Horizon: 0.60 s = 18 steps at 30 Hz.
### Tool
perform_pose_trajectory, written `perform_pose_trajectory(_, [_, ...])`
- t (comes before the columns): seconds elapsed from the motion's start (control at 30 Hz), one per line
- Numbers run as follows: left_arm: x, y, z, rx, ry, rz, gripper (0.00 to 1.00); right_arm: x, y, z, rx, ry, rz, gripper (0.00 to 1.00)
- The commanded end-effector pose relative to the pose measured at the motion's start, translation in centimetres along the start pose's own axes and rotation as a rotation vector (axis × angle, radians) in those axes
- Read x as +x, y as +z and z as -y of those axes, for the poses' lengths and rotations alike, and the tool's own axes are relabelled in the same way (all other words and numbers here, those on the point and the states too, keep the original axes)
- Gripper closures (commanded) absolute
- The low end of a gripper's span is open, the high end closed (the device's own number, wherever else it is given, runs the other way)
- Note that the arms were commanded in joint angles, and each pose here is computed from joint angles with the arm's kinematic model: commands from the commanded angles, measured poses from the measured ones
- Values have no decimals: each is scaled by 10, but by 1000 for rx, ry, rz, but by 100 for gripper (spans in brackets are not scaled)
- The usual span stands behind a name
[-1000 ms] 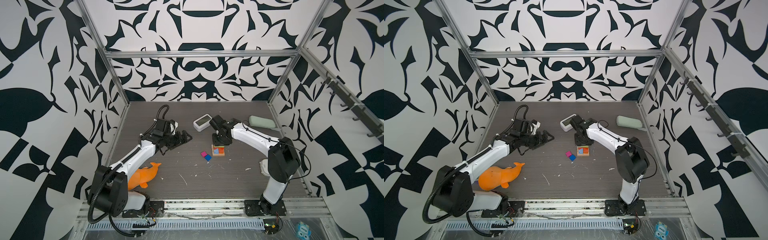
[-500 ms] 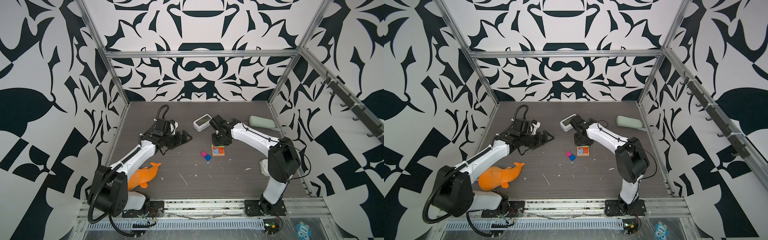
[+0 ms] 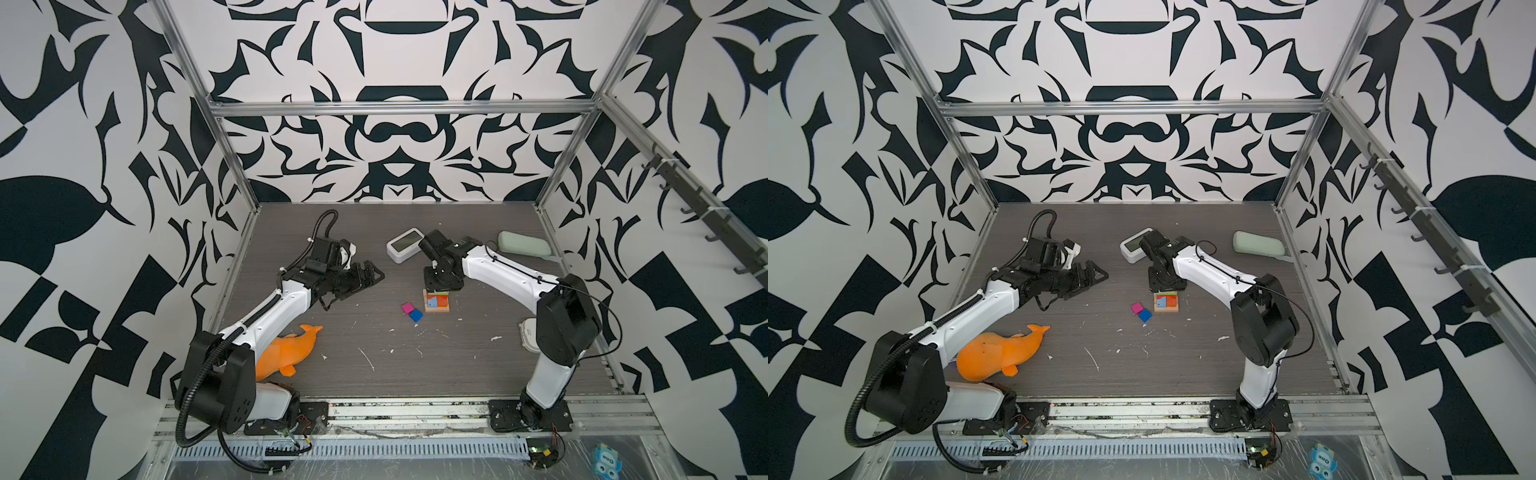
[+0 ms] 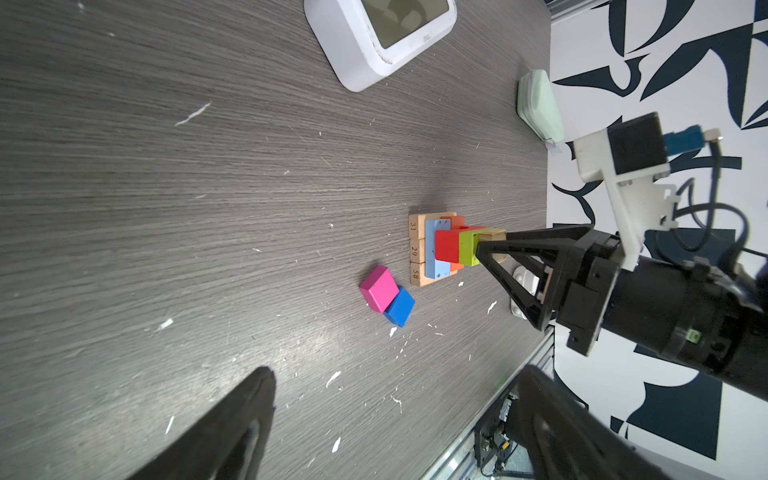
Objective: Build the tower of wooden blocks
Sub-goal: 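Open the right gripper and raise it off the wood cube, then move the right gripper down over the magenta cube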
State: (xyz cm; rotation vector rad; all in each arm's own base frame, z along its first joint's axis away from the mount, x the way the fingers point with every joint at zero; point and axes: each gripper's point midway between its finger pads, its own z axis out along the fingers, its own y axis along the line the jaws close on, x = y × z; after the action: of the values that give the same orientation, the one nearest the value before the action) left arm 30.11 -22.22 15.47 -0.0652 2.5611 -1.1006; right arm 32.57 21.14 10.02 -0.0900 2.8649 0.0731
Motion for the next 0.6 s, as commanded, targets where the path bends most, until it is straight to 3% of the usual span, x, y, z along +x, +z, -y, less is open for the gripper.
perform_pose_trajectory(0.0, [-1, -2, 3, 2, 4, 4, 6, -13, -43, -7, -54, -37, 99, 41])
perform_pose_trajectory(0.33, [-7, -6, 2, -24, 7, 30, 6, 12, -95, -45, -163, -304, 179, 34])
perform_pose_trajectory(0.57, [-10, -14, -5, -43, -16, 51, 6, 28, -95, -69, -175, -396, 158, 33])
